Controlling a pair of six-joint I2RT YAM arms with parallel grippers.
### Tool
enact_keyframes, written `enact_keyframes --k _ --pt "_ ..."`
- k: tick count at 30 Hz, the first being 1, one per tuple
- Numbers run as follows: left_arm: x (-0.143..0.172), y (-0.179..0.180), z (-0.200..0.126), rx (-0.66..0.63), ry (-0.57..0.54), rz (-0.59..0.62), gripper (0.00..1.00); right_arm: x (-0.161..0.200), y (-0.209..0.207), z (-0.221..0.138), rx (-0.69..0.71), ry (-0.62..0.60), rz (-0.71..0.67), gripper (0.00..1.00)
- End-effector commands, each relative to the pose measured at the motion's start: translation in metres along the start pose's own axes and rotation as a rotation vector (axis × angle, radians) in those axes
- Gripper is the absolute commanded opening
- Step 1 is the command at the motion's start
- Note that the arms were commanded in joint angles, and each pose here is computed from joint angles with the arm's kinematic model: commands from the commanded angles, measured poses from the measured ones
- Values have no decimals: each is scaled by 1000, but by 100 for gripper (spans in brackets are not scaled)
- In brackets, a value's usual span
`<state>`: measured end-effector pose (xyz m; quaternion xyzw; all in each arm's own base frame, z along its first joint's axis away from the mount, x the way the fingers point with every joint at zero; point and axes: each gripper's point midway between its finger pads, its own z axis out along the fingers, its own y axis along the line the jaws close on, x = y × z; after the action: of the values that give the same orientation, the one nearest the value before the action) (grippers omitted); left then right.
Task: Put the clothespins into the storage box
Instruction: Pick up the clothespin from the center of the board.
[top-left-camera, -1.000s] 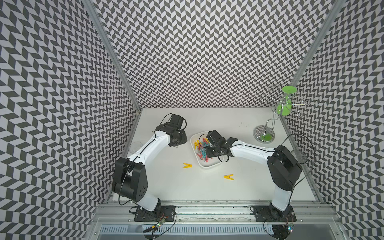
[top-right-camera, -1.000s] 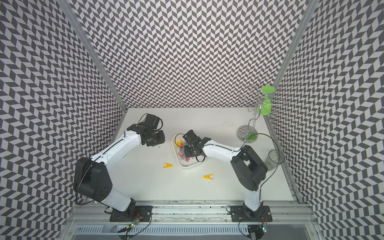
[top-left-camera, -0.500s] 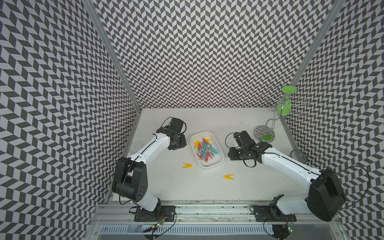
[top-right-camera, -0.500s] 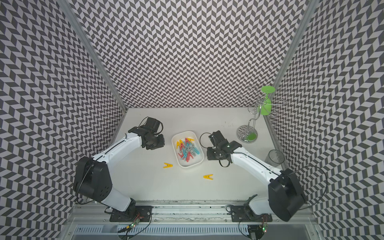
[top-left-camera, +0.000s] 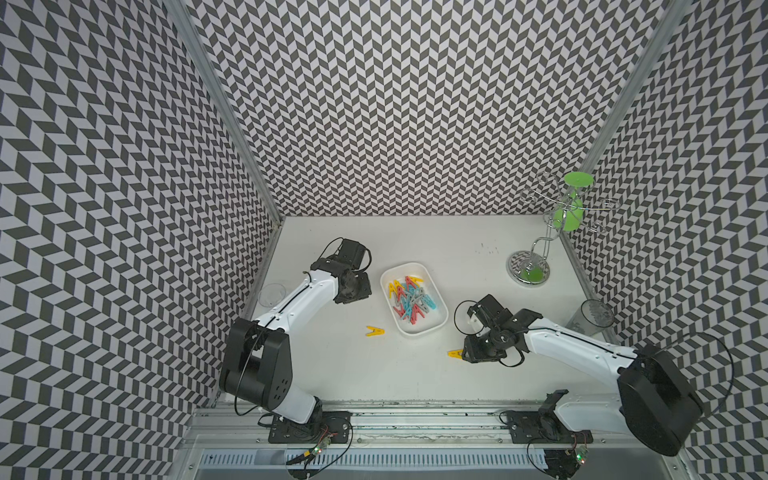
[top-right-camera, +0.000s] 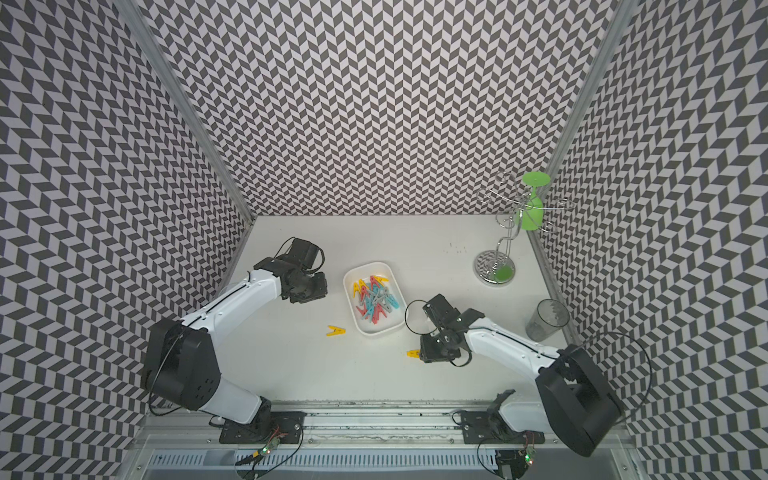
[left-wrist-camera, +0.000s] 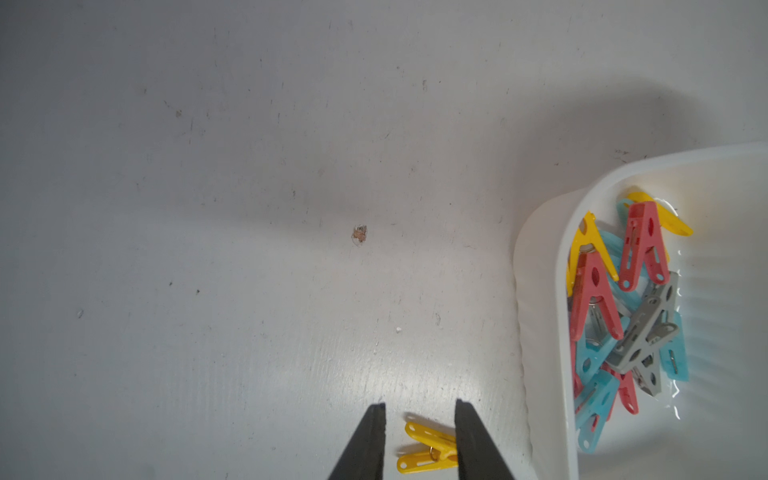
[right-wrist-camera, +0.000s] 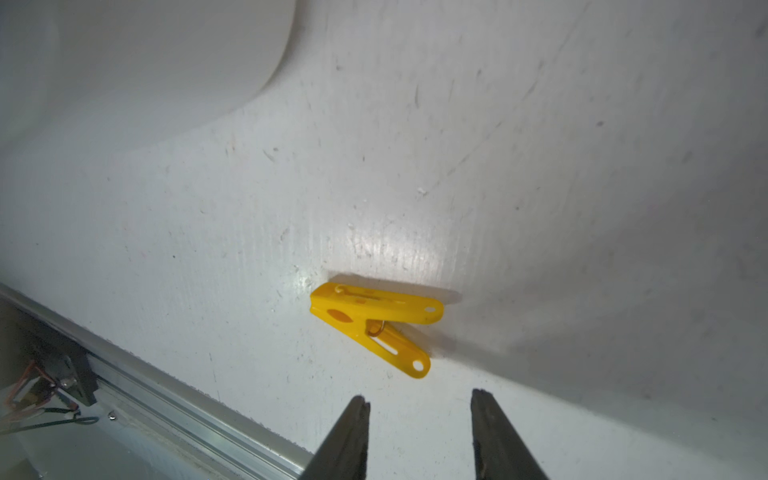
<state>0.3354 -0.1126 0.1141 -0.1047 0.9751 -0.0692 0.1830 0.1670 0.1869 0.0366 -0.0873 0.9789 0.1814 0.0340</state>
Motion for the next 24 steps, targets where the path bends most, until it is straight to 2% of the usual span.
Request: enact_keyframes --k 1,11,16,24 --pt "-3 0 -7 5 -28 -3 33 -11 15 5 -35 -44 -41 43" --pt "-10 -1 -13 -1 -47 -3 33 -14 8 22 72 -52 -86 42" --pt "-10 -1 -12 -4 -46 -3 33 -14 7 27 99 -59 -97 35" --pt "-9 1 -10 -11 -42 1 33 -19 6 27 134 -72 -108 17"
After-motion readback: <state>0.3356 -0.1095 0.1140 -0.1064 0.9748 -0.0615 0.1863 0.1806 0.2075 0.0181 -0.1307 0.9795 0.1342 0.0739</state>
